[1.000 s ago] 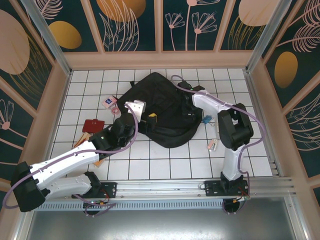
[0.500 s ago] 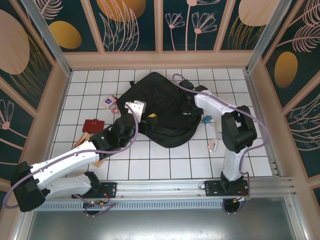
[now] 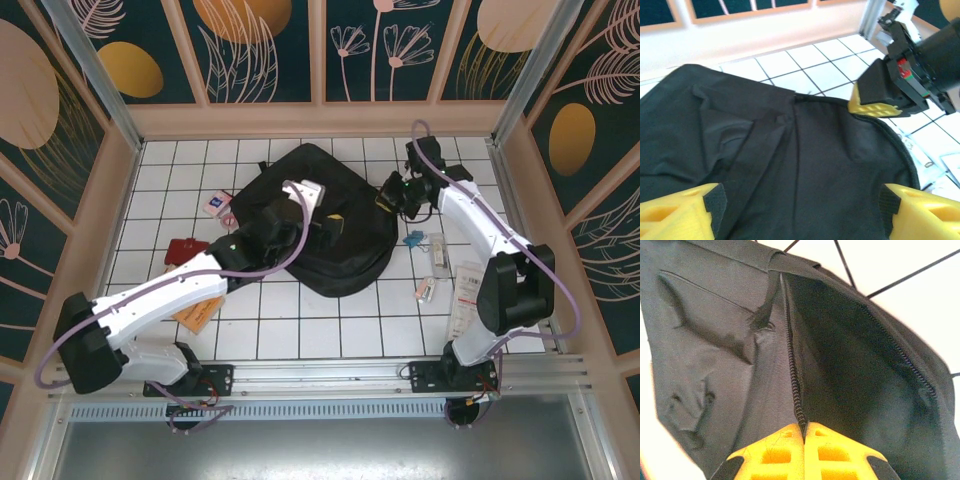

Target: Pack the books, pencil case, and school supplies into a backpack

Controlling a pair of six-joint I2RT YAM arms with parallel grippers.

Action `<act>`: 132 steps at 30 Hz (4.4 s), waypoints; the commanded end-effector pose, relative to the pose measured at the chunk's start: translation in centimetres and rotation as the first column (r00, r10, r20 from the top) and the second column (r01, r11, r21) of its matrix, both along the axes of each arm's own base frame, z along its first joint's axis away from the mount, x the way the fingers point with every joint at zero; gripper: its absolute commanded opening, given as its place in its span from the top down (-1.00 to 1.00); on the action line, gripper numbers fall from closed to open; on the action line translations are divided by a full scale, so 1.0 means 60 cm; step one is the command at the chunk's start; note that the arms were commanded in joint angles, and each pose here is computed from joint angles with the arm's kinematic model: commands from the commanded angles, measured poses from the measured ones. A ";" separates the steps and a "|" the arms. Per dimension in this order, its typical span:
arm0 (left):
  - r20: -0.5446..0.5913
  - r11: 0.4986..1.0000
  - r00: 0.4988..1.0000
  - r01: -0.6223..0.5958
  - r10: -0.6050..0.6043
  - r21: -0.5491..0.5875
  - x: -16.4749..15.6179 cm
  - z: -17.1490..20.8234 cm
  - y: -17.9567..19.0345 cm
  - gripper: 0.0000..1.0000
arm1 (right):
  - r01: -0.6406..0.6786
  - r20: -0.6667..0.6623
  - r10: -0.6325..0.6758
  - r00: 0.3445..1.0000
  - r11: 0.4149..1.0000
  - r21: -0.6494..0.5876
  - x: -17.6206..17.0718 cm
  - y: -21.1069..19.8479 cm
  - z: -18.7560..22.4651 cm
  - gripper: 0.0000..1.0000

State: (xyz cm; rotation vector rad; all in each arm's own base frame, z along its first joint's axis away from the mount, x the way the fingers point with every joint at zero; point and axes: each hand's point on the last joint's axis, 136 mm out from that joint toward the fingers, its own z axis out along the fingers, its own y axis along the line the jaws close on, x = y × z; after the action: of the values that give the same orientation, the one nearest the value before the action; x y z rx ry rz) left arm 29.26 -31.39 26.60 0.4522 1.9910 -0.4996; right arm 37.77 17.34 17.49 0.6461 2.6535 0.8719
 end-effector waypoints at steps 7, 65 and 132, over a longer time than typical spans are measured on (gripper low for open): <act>-0.110 0.974 0.968 0.226 -0.227 -0.022 -0.014 -0.007 -0.105 -0.71 | 0.210 -0.091 -0.189 0.978 0.900 0.381 0.009 0.031 0.099 1.00; -0.033 0.977 0.976 0.213 -0.213 -0.009 0.034 0.071 -0.106 1.00 | 0.206 0.422 -0.142 0.896 0.972 -0.110 -0.067 -0.136 0.223 -0.61; -0.137 0.955 0.963 0.199 -0.232 -0.219 0.126 0.136 -0.075 1.00 | 0.391 0.198 -0.366 0.909 0.915 -0.104 -0.023 -0.250 -0.092 1.00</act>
State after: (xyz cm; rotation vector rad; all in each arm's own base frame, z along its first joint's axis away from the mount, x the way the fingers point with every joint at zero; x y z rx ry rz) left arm 35.93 -35.88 30.86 0.5190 2.1425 -0.8887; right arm 35.69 3.62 7.41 1.0264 2.3746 0.6594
